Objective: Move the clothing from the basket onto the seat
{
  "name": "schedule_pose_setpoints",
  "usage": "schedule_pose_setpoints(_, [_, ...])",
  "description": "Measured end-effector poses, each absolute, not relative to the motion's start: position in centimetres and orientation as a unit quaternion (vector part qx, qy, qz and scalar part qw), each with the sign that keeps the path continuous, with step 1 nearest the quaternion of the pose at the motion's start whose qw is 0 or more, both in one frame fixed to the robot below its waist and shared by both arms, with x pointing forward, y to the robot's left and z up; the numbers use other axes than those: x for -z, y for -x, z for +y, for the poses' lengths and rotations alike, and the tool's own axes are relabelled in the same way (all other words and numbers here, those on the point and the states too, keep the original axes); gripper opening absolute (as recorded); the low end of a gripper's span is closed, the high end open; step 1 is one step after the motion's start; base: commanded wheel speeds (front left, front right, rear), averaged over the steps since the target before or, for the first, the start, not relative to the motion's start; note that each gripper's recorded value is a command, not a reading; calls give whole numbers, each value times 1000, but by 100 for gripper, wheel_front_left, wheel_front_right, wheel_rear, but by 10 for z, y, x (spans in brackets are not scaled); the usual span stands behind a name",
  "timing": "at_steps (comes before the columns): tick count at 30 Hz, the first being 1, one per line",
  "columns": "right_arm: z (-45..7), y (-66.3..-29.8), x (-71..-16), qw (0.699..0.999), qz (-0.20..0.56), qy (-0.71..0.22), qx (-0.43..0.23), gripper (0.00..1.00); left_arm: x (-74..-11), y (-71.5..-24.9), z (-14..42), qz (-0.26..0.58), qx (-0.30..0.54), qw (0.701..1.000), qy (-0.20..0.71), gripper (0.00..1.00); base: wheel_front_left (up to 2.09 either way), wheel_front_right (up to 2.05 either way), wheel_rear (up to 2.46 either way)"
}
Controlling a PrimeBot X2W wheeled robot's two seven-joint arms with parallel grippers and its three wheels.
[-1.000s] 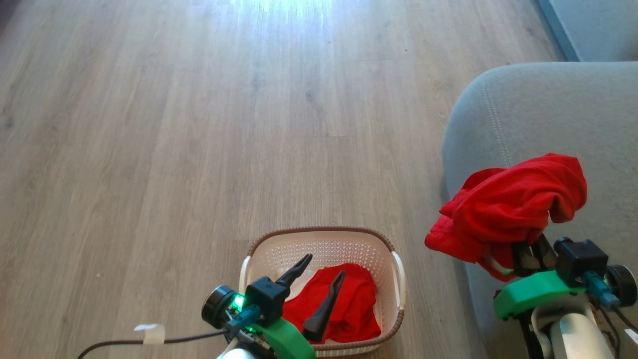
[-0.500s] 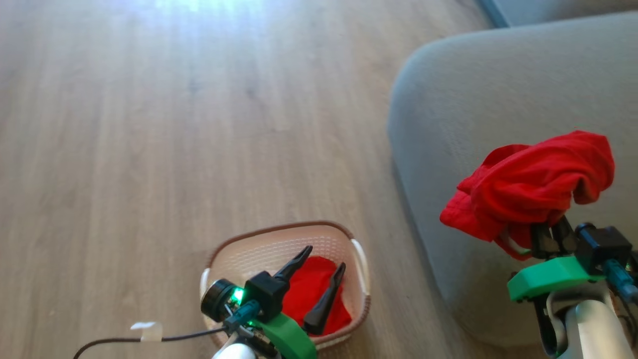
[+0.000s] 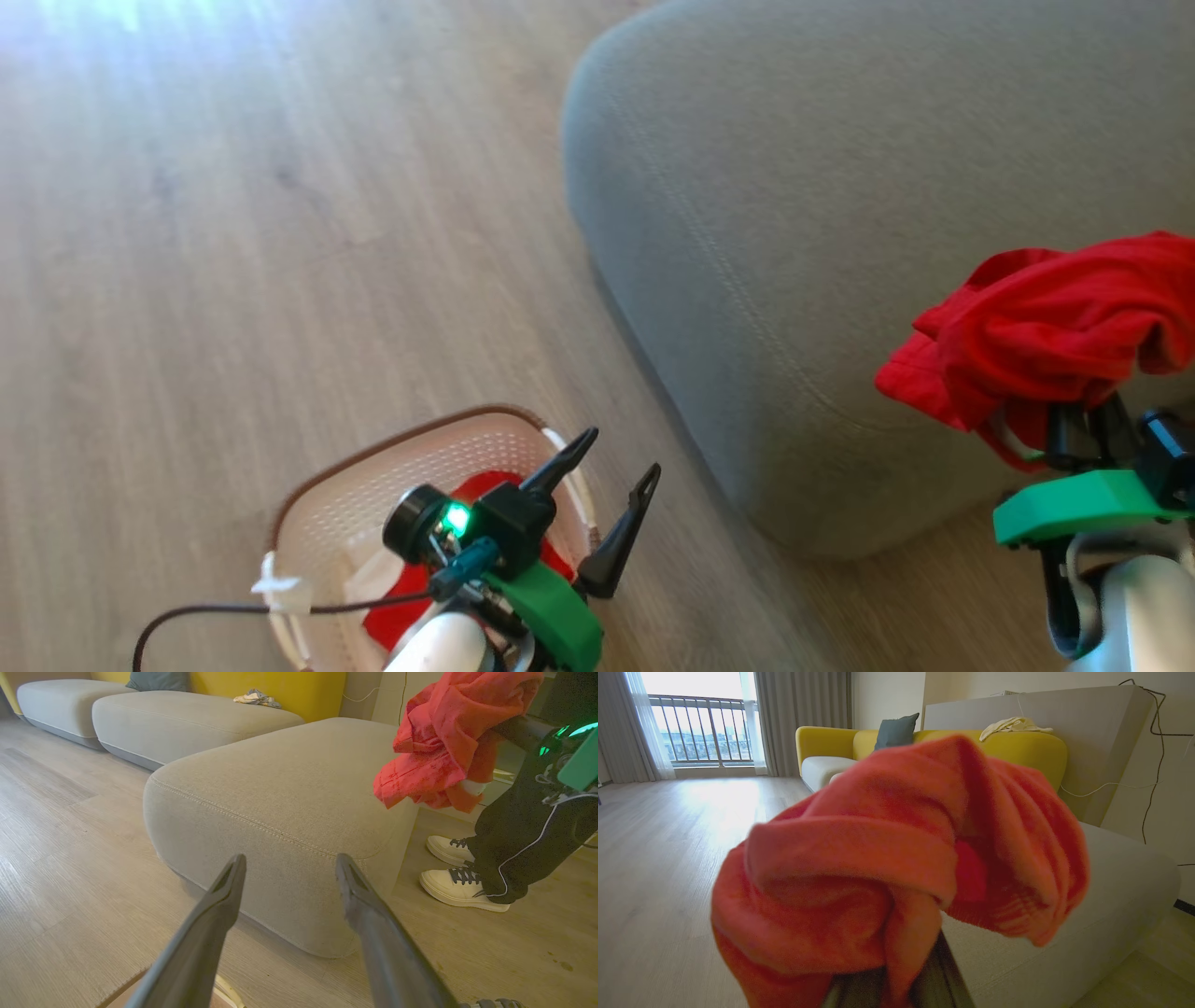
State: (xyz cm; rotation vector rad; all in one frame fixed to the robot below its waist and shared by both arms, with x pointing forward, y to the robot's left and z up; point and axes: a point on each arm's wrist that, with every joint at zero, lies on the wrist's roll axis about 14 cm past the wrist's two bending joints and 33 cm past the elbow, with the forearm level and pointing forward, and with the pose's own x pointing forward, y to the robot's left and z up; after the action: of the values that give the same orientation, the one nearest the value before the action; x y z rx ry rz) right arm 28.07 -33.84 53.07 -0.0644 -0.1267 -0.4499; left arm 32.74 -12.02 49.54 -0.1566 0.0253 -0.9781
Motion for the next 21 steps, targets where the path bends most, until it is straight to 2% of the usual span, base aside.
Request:
schedule_pose_setpoints(11, [-370, -239, -528, 955, -53, 34, 290, 0, -501, -315, -157, 5, 527, 846, 81, 100, 0, 0, 0])
schedule_pose_setpoints(21, [-371, -240, -528, 954, -50, 35, 292, 0, -500, -313, -163, 7, 538, 838, 86, 100, 0, 0, 0])
